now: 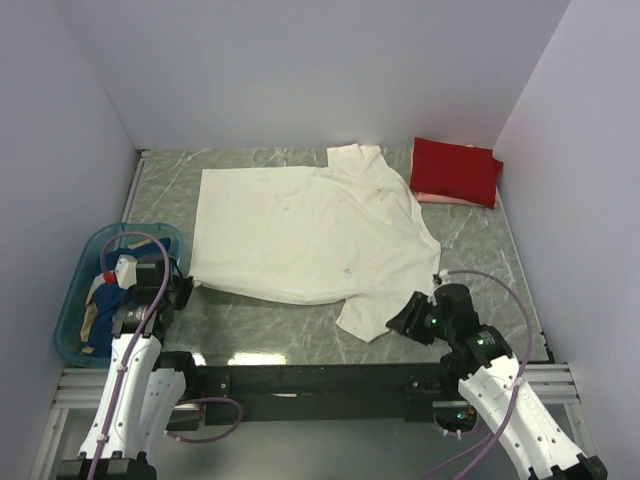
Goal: Fold and stack the t-shirts
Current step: Fold the tshirt
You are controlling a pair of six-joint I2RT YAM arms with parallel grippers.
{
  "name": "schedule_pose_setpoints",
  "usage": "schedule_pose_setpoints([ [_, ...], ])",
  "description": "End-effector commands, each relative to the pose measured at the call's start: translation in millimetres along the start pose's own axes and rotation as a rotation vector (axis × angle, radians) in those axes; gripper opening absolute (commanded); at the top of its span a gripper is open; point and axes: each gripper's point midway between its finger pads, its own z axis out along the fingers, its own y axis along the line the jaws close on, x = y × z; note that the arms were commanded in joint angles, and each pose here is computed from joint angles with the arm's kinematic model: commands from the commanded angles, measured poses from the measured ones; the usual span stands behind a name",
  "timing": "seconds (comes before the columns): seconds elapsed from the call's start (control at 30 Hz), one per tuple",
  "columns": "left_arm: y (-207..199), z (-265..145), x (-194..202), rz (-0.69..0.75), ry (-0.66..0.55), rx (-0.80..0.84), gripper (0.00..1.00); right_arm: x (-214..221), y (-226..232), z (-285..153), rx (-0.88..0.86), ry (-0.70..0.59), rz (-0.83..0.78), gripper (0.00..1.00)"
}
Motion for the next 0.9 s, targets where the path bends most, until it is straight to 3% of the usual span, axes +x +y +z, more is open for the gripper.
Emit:
schedule_pose_setpoints([
  [0.0, -4.5, 4.7, -4.4, -0.004, -0.026, 0.021, 0.01, 33.1, -10.6, 3.6, 0.0, 0.124, 0.039, 0.48],
  [0.3, -4.5, 5.0, -7.9, 0.016, -0.038, 0.01, 0.01, 41.5, -16.9, 15.8, -0.018, 0.118, 0.131, 0.56],
  [0.5, -3.9, 4.5, -7.6, 0.009, -0.039, 0.013, 0.01, 27.9, -16.8, 26.3, -0.02, 0.048, 0.159, 0.53],
  [0.7, -1.9, 3.8, -7.0, 0.0, -0.038, 0.007, 0.01, 16.5, -17.5, 32.9, -0.007, 0.003, 0.152, 0.37],
  [0.8, -1.1, 2.2, -7.6, -0.013, -0.043, 0.008, 0.01, 9.5, -19.1, 29.8, 0.02, -0.025, 0.124, 0.25],
  [0.87, 1.1, 1.7, -7.4, -0.025, -0.044, -0.002, 0.01, -3.6, -12.5, 21.0, 0.025, -0.071, 0.1, 0.12],
])
